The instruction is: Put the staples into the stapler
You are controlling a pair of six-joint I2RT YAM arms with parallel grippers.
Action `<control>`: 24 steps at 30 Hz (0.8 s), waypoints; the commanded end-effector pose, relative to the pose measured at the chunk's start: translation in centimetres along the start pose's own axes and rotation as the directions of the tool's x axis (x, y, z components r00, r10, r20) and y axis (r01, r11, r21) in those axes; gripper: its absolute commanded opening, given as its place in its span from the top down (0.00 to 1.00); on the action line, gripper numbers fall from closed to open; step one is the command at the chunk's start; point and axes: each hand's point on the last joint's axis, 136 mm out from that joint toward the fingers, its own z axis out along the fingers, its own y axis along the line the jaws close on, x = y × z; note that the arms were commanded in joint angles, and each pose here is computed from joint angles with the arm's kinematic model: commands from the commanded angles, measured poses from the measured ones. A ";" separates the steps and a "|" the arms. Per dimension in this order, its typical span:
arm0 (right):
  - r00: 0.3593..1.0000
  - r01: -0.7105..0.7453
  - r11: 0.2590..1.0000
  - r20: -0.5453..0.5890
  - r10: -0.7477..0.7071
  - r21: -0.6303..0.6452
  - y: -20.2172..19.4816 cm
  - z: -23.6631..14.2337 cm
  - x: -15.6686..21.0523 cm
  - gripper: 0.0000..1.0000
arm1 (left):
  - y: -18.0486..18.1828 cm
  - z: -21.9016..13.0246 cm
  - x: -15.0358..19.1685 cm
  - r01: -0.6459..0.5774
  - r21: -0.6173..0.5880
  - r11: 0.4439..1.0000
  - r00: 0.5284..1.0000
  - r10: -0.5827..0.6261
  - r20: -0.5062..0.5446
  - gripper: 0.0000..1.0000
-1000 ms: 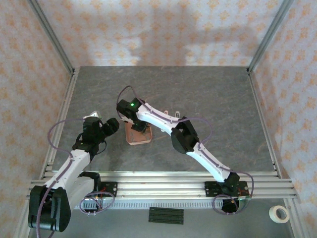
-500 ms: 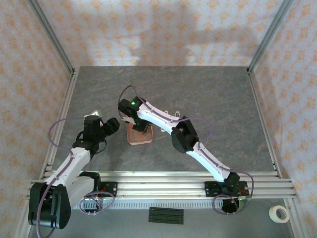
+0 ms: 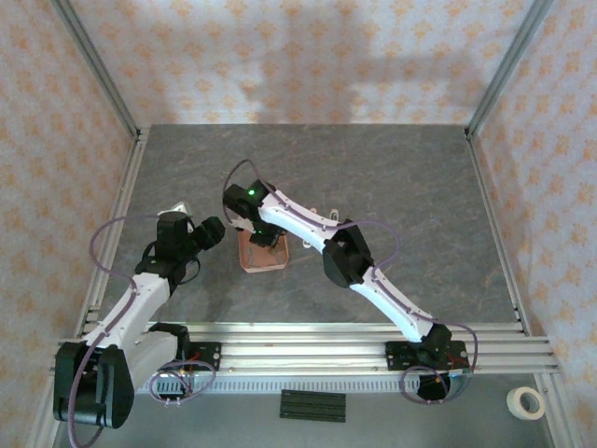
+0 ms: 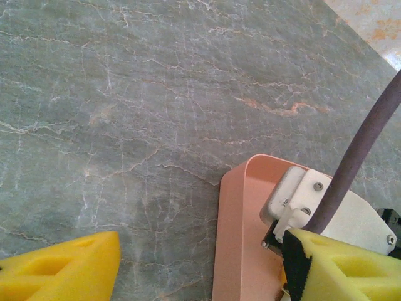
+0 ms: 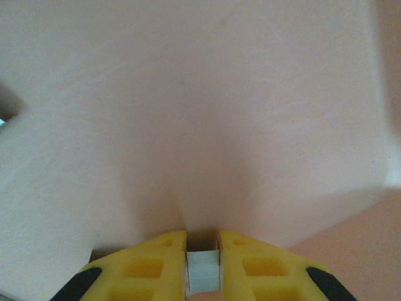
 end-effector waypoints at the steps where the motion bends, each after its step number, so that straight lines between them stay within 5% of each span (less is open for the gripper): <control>1: 0.999 0.021 1.000 0.033 -0.021 -0.018 0.2 -0.4 -0.7 0.81 | -0.5 -0.7 -1.1 -0.019 0.003 1.000 1.000 0.019 0.020 0.31; 11: 0.966 0.021 1.000 0.259 -0.015 -0.021 0.6 -6.6 -4.1 0.82 | -0.5 -1.9 -2.2 -0.088 -0.015 0.996 0.993 0.089 0.073 0.32; 24: 0.927 -0.150 0.989 0.347 0.141 -0.001 -0.8 -12.3 -2.4 0.83 | -2.2 -2.3 -2.6 -0.123 0.067 0.990 0.987 0.115 0.111 0.32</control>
